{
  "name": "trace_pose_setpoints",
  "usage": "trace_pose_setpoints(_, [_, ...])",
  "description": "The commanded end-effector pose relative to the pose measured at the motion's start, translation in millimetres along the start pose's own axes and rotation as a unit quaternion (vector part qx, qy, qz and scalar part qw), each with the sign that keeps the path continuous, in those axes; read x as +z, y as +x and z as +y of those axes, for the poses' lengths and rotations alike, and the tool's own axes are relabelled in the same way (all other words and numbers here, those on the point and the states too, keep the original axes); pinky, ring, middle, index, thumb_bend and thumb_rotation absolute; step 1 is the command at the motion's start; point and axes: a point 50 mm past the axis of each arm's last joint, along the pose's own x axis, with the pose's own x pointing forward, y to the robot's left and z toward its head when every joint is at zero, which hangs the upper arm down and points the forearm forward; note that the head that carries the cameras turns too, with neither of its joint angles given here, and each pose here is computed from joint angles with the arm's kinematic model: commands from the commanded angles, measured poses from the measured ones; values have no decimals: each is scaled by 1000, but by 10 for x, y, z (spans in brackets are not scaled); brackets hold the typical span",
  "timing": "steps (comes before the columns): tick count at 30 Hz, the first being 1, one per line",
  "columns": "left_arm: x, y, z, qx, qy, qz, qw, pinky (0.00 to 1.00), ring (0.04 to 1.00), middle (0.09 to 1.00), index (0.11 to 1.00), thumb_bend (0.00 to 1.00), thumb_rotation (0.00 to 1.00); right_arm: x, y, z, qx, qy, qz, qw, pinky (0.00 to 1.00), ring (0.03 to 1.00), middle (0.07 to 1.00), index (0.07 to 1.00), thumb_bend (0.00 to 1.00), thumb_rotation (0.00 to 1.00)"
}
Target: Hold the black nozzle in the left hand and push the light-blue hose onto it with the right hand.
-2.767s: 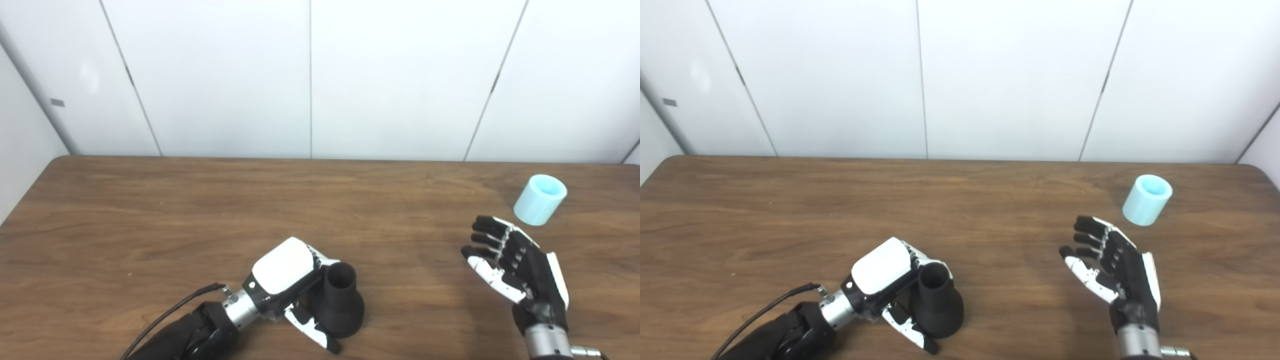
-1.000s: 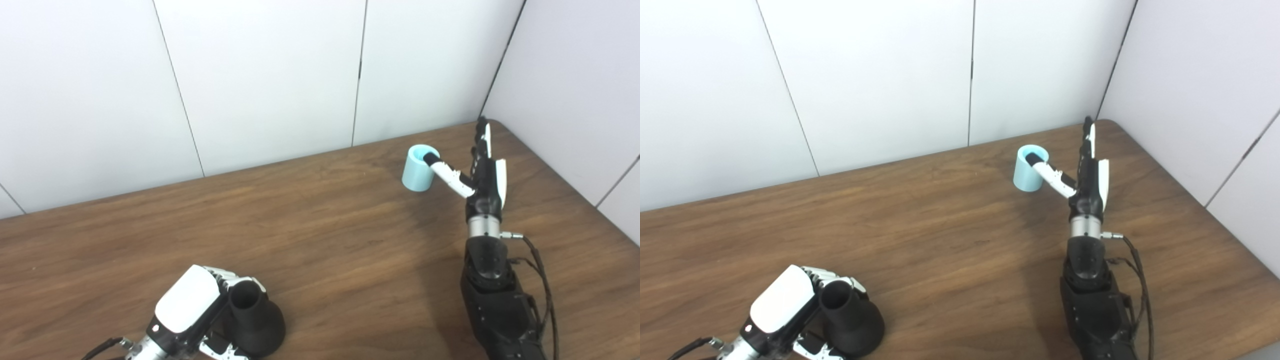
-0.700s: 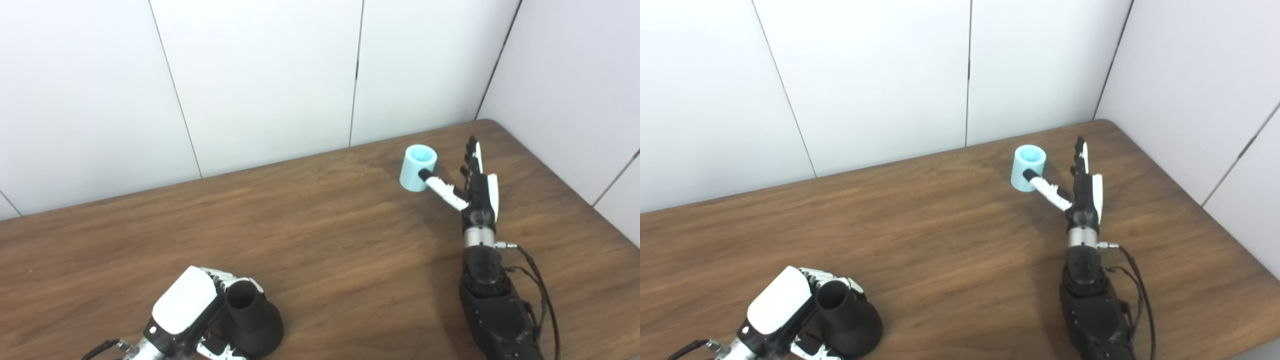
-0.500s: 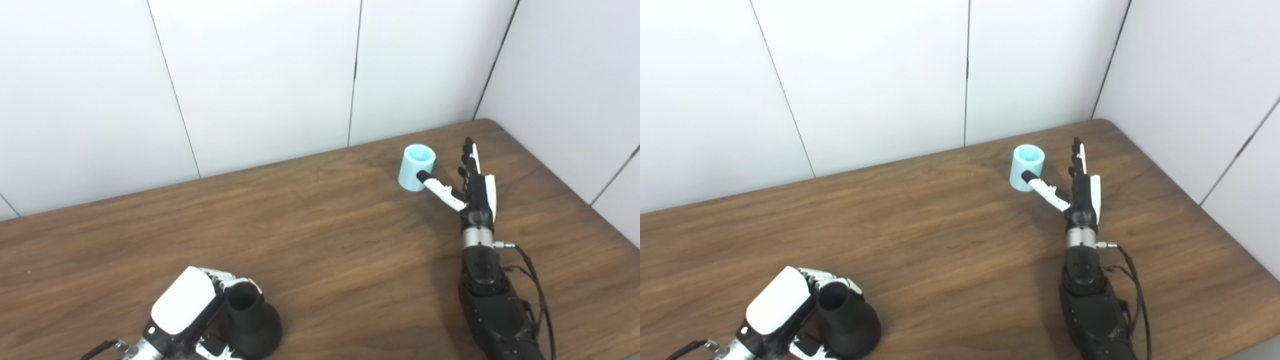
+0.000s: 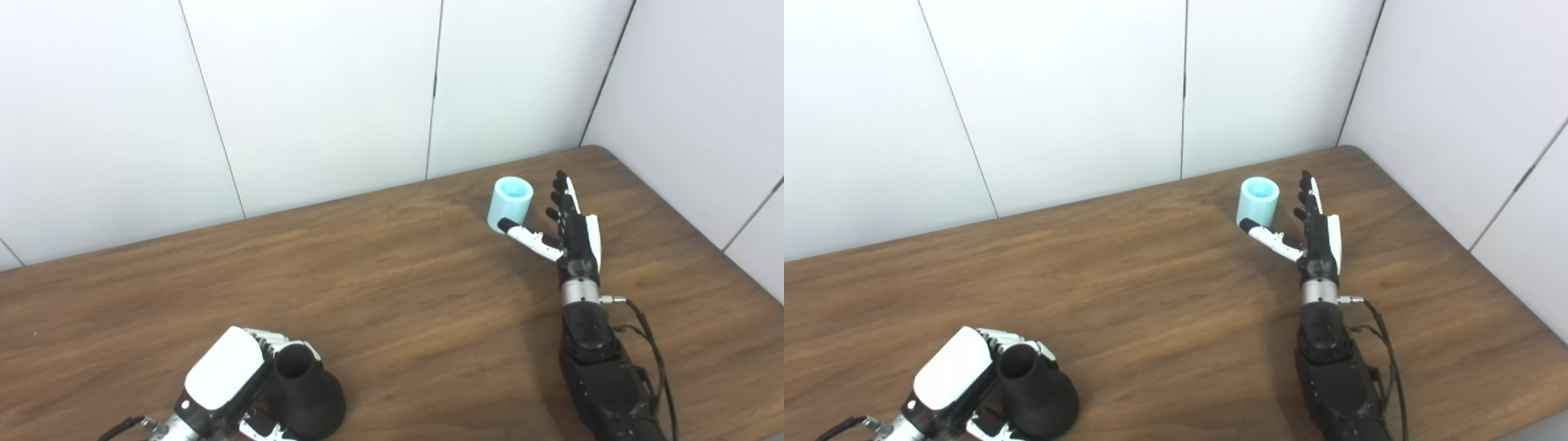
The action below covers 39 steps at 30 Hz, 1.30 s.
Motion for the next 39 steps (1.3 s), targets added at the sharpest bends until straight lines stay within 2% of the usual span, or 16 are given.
trace_pose_setpoints(1, [-37,-220,-137,-16,-13,24,1000,344,443,503,464,522,0,42,28,-44,3,-2,-13,1000,878,941,955,948,1000,362])
trace_pose_setpoints(8, [-30,-234,-132,-20,-17,24,999,338,435,501,467,522,0,77,128,-40,5,-9,-17,1000,879,935,945,949,957,332])
trace_pose_setpoints(18, [-24,-249,-127,-20,-9,21,1000,339,437,500,468,522,0,122,271,-43,8,-22,-2,1000,873,922,928,935,986,349])
trace_pose_setpoints(21, [-22,-251,-122,-25,-10,21,999,333,429,498,470,522,0,173,311,-47,14,-20,14,1000,869,913,916,919,990,362])
trace_pose_setpoints(24, [-24,-254,-127,-29,-14,22,999,338,433,498,470,522,0,198,343,-61,23,2,32,999,914,939,936,922,977,312])
trace_pose_setpoints(27, [-22,-257,-126,-31,-16,23,999,341,437,498,470,522,0,218,368,-78,33,-3,40,999,904,936,942,922,972,314])
trace_pose_setpoints(36, [-19,-270,-114,-41,-16,25,999,349,444,499,470,522,0,279,438,-73,58,-31,45,997,864,904,900,907,1000,343])
trace_pose_setpoints(39, [-19,-268,-118,-40,-14,25,999,346,441,499,470,522,0,318,468,-51,58,-27,44,997,864,902,897,901,1000,323])
